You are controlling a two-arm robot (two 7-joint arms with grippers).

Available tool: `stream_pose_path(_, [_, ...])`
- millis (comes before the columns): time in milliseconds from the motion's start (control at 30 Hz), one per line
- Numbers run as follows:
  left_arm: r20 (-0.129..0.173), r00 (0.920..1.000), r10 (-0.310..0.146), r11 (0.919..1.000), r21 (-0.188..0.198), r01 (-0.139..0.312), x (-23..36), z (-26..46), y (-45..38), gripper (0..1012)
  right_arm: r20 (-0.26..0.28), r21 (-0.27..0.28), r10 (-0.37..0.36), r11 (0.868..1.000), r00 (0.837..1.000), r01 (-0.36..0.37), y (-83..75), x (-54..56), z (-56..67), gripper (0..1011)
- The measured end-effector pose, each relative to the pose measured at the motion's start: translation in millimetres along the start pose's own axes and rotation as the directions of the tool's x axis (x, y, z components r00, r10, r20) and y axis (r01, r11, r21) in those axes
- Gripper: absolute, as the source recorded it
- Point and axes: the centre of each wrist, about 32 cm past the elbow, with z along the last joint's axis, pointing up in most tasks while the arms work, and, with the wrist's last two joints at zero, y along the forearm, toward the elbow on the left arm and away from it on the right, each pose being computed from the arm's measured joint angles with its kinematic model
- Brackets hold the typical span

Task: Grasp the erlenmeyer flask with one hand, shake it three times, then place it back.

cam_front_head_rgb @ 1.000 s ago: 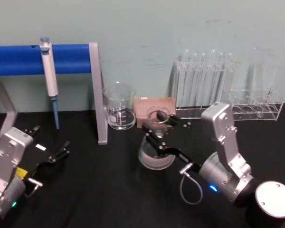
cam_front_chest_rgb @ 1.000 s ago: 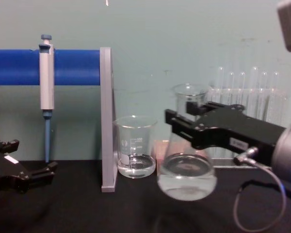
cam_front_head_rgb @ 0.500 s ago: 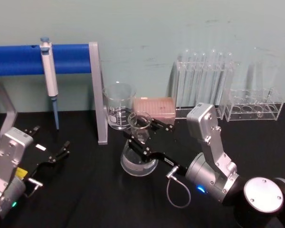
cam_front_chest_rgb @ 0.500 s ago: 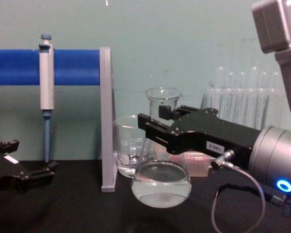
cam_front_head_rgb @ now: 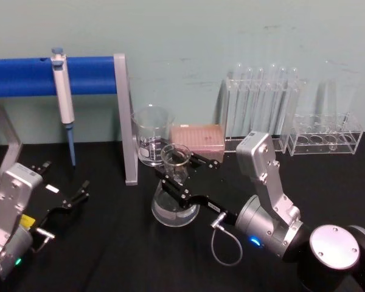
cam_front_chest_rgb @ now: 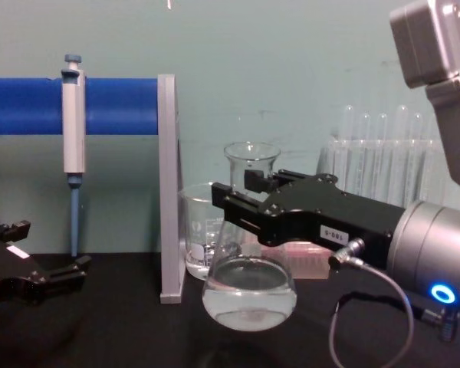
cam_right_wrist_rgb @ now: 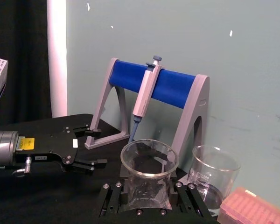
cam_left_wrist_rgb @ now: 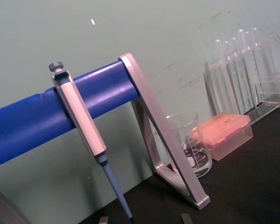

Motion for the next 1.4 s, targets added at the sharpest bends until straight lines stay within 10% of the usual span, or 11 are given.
stream_pose_path(1400, [0.0,1.0,0.0,1.0,0.0,0.0,0.0,0.0,0.0,1001,-0.037,-0.067,0.048,0.996,0.998,-0.051,9.8,24.4,-38.9,453])
